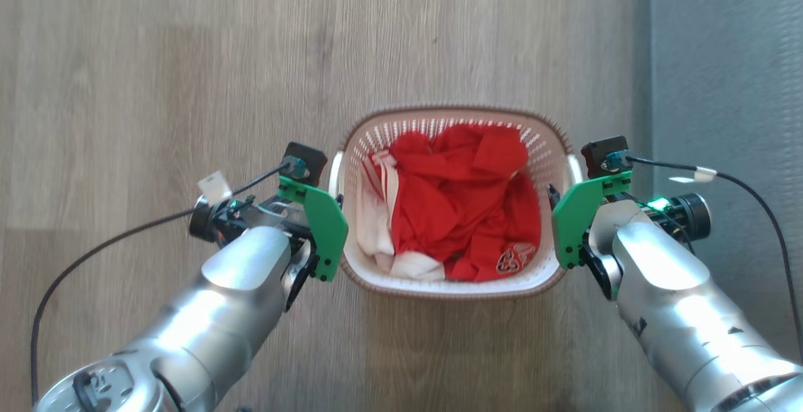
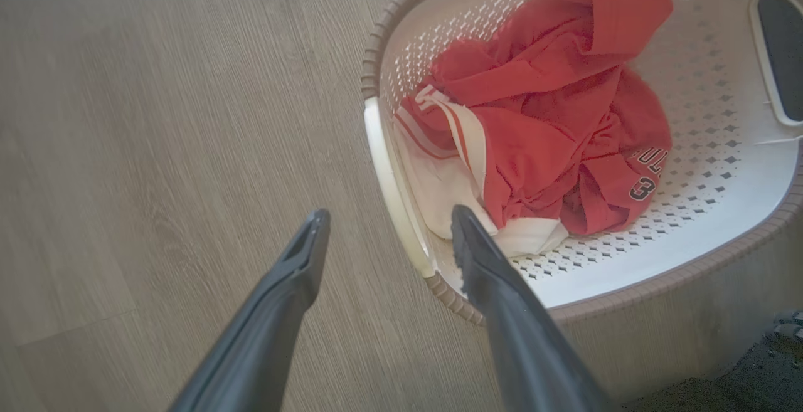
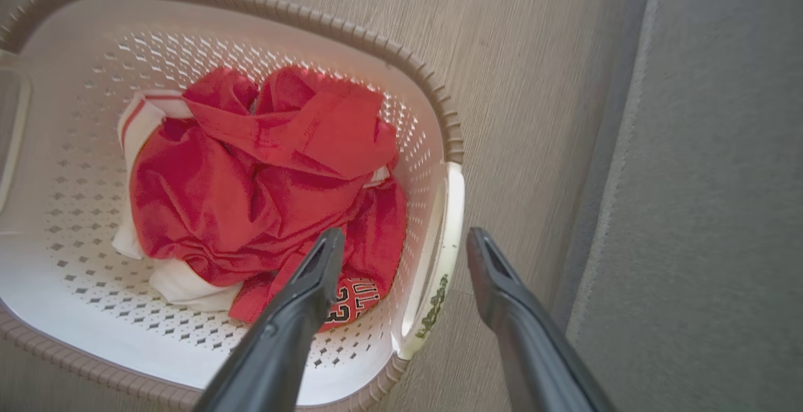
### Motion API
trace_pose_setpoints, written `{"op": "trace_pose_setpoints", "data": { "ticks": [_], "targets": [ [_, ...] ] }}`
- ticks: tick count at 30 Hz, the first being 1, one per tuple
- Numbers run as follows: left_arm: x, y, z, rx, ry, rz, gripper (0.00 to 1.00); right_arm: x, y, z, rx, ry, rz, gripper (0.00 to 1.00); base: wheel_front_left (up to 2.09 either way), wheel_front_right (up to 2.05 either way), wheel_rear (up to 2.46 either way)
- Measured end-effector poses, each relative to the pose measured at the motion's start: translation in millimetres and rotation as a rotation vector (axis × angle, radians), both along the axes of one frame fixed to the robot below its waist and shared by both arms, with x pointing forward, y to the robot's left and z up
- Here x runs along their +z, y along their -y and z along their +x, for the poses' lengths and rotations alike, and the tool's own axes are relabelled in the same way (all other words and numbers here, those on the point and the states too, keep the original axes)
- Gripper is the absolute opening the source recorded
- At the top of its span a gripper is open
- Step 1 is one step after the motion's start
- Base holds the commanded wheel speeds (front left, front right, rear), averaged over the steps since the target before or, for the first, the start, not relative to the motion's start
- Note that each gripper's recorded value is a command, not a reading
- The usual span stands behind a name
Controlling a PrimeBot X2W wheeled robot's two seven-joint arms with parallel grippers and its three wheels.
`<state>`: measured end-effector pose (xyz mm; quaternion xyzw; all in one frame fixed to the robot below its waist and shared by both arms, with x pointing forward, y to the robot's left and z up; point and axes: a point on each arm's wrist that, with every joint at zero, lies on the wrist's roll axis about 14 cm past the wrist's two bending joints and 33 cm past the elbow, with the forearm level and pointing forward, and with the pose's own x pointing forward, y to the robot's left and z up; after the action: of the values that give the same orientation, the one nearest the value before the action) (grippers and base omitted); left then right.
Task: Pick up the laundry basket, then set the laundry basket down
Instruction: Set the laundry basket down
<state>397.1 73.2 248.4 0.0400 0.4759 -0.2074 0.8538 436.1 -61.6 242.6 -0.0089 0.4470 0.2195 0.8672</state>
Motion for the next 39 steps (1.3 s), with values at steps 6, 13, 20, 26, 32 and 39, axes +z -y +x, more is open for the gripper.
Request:
{"op": "trace_pose_setpoints", "data": {
  "ticks": [6, 13, 20, 26, 32, 39],
  "targets": [
    [45, -1, 23, 0.038, 0.224, -0.025, 1.0, 64, -3, 28, -0.078, 0.237, 0.107, 1.0, 0.0, 0.0, 0.0],
    [93, -1, 43, 0.081, 0.4, -0.04, 1.0, 120, -2, 35, -0.142, 0.409, 0.2, 1.0, 0.0, 0.0, 0.0],
    [206, 8, 76, 0.118, 0.783, -0.123, 1.0, 222, 0, 52, -0.213, 0.693, 0.352, 1.0, 0.0, 0.0, 0.0],
    [257, 3, 53, 0.187, 0.972, -0.206, 1.0, 261, 17, 31, -0.261, 0.834, 0.395, 1.0, 0.0, 0.0, 0.0],
    [308, -10, 32, 0.229, 1.148, -0.264, 1.0, 305, 30, 12, -0.294, 0.974, 0.448, 1.0, 0.0, 0.0, 0.0],
    [324, -21, -1, 0.31, 1.206, -0.324, 1.0, 328, 46, -20, -0.335, 1.061, 0.47, 1.0, 0.0, 0.0, 0.0]
  ]
}}
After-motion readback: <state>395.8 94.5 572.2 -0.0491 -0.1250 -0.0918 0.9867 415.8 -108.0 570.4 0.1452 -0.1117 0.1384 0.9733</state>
